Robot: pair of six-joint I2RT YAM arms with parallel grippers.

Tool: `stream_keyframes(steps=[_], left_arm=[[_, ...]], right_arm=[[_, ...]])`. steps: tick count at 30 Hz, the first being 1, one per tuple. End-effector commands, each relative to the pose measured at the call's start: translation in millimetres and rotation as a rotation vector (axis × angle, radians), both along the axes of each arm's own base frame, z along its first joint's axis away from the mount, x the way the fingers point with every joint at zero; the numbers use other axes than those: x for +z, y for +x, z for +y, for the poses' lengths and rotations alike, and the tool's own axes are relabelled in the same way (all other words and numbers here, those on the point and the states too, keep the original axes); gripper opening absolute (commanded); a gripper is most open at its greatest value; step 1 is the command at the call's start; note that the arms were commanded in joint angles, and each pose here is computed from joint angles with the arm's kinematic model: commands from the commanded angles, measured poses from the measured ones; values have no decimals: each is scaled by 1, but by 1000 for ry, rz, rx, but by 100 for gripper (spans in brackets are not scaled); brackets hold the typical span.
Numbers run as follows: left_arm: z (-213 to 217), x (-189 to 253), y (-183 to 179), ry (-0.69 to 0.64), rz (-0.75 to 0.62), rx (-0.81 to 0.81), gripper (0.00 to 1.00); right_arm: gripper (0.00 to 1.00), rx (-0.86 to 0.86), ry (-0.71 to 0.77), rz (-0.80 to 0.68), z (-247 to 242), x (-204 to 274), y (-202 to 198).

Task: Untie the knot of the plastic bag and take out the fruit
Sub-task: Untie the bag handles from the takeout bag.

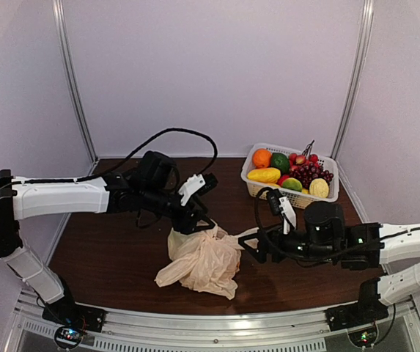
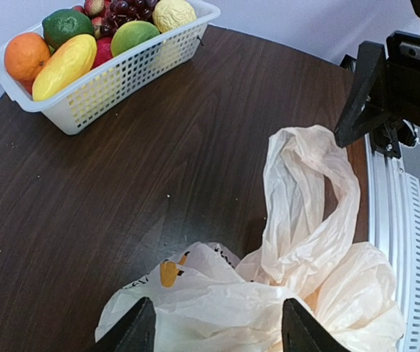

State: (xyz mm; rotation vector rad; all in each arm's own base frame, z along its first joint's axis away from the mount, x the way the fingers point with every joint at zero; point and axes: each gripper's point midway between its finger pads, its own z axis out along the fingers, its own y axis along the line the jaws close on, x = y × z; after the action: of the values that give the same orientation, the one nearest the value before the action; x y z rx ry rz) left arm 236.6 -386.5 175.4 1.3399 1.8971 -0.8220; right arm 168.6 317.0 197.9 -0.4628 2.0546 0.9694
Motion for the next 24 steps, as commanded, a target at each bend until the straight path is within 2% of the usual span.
stream_keyframes(steps=[1,10,16,21,24], left_arm=[[-5,2,3,-36,0,-3,59],[-9,-8,0,-24,42,-18,61],[-9,-13,2,-5,35,-3,56],[-10,-14,1,-4,37,-4,38],[-10,-13,0,-7,39,-10,24]], right_arm=[[84,17,1,8,6,-7,-4],[84,19,3,7,10,-10,-6],[84,11,-5,5,8,-14,-7],[84,7,-6,8,7,-17,-8],[83,3,-9,11,6,-19,-8]])
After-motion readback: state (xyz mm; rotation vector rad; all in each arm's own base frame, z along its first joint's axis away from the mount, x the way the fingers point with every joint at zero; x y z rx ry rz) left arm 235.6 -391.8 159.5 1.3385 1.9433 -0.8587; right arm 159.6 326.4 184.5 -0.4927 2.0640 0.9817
